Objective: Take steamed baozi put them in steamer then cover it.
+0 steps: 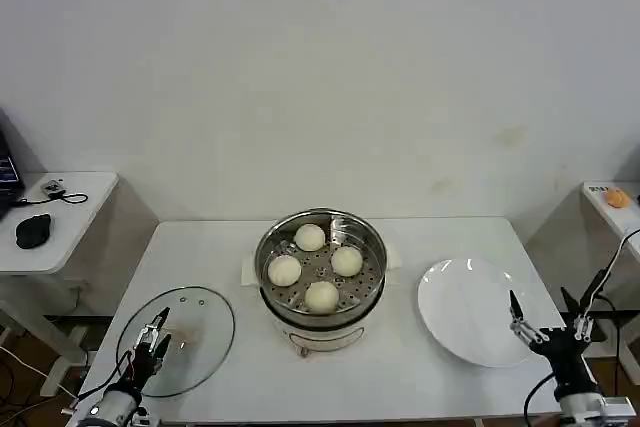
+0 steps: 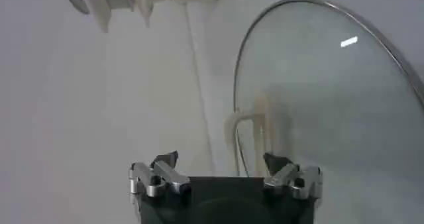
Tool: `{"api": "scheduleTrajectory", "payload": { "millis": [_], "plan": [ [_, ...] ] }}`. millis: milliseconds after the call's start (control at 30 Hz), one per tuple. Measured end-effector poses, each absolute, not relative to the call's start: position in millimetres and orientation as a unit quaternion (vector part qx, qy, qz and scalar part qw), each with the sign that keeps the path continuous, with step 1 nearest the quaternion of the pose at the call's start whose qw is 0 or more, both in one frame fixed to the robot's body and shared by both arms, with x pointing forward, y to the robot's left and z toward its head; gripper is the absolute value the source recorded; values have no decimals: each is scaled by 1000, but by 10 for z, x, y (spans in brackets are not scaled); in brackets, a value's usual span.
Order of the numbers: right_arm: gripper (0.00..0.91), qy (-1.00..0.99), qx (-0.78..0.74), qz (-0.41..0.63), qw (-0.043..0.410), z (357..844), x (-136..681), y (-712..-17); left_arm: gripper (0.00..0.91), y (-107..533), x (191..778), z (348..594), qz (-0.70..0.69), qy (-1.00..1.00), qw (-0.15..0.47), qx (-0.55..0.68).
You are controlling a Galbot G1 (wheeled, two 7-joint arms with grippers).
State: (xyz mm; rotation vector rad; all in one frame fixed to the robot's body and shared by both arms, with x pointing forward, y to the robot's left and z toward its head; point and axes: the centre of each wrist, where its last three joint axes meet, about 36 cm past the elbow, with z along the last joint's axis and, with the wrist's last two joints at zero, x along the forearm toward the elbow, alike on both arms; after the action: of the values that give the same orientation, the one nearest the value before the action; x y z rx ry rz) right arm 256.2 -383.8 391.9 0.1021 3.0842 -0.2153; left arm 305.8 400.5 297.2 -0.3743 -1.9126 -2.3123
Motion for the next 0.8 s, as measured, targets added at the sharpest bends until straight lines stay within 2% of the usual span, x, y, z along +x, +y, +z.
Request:
{"api": "scheduleTrajectory", "payload": {
  "millis": [467, 800],
  "plan": [
    [907, 997, 29, -67, 15, 3827, 2563, -3788, 907, 3998, 3038, 3106, -769, -624, 59, -124],
    [907, 997, 30, -67, 10, 3792, 2536, -3779, 907, 3989, 3129, 3098, -770, -623, 58, -125]
  ]
}}
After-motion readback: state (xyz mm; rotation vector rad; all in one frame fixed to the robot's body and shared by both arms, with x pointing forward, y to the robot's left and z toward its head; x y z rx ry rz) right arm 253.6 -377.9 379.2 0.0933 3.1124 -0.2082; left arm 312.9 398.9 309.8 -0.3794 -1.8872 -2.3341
